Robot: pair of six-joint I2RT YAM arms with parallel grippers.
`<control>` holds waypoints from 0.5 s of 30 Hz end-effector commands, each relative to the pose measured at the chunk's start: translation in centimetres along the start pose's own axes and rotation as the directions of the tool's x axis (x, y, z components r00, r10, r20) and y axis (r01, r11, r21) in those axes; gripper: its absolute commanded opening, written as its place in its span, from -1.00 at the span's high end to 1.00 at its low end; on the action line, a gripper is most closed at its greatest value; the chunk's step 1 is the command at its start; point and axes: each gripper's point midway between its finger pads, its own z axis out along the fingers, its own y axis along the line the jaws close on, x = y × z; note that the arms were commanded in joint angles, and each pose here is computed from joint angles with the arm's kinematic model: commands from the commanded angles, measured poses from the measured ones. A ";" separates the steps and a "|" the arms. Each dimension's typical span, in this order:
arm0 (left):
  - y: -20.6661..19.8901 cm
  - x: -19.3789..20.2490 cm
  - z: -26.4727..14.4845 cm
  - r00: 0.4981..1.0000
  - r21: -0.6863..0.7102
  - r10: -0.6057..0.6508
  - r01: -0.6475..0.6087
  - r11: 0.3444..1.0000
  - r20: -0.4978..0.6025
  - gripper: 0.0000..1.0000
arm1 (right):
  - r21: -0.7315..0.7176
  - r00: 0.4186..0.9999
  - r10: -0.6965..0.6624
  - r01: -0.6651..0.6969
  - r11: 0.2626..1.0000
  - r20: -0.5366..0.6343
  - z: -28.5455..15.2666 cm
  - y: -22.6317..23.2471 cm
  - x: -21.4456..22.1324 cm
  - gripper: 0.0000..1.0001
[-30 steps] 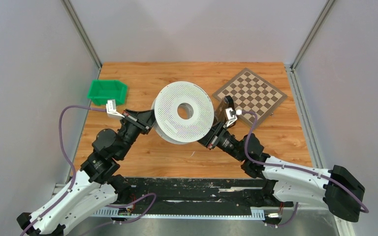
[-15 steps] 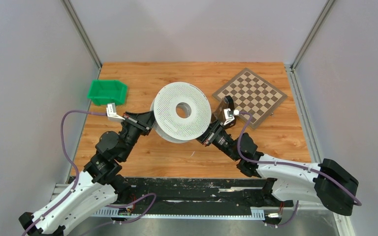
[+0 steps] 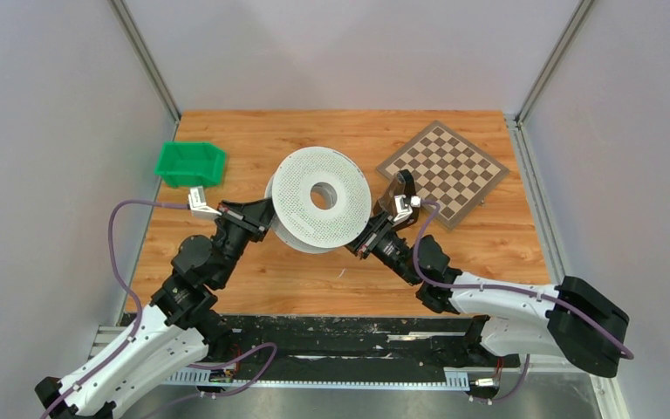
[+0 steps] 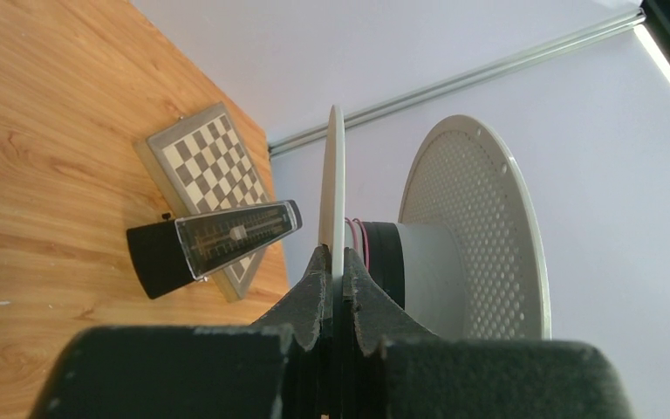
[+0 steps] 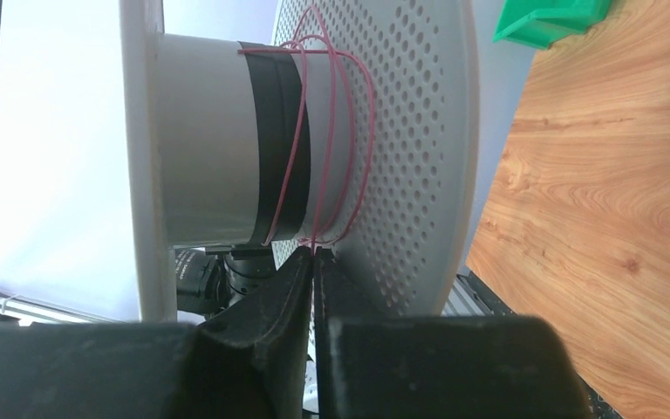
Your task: Wrap the cables
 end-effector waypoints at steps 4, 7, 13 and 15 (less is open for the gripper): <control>-5.7 -3.2 -1.1 0.984 0.188 -0.160 0.142 0.972 0.084 1.00 | 0.065 0.999 0.002 -0.004 0.998 0.042 -0.8 -1.4 -0.7 0.73; -5.7 -3.2 -1.1 0.984 0.189 -0.157 0.139 0.972 0.085 1.00 | 0.070 0.999 -0.016 0.013 0.997 0.050 -1.0 -1.3 -1.0 0.69; -5.5 -3.2 -1.1 0.985 0.182 -0.152 0.134 0.974 0.086 1.00 | 0.065 0.996 -0.052 0.047 0.997 0.068 -1.8 -0.7 -1.6 0.57; -5.5 -3.2 -1.0 0.985 0.182 -0.151 0.134 0.974 0.086 1.00 | 0.066 0.995 -0.061 0.056 0.996 0.074 -2.1 -0.6 -1.8 0.55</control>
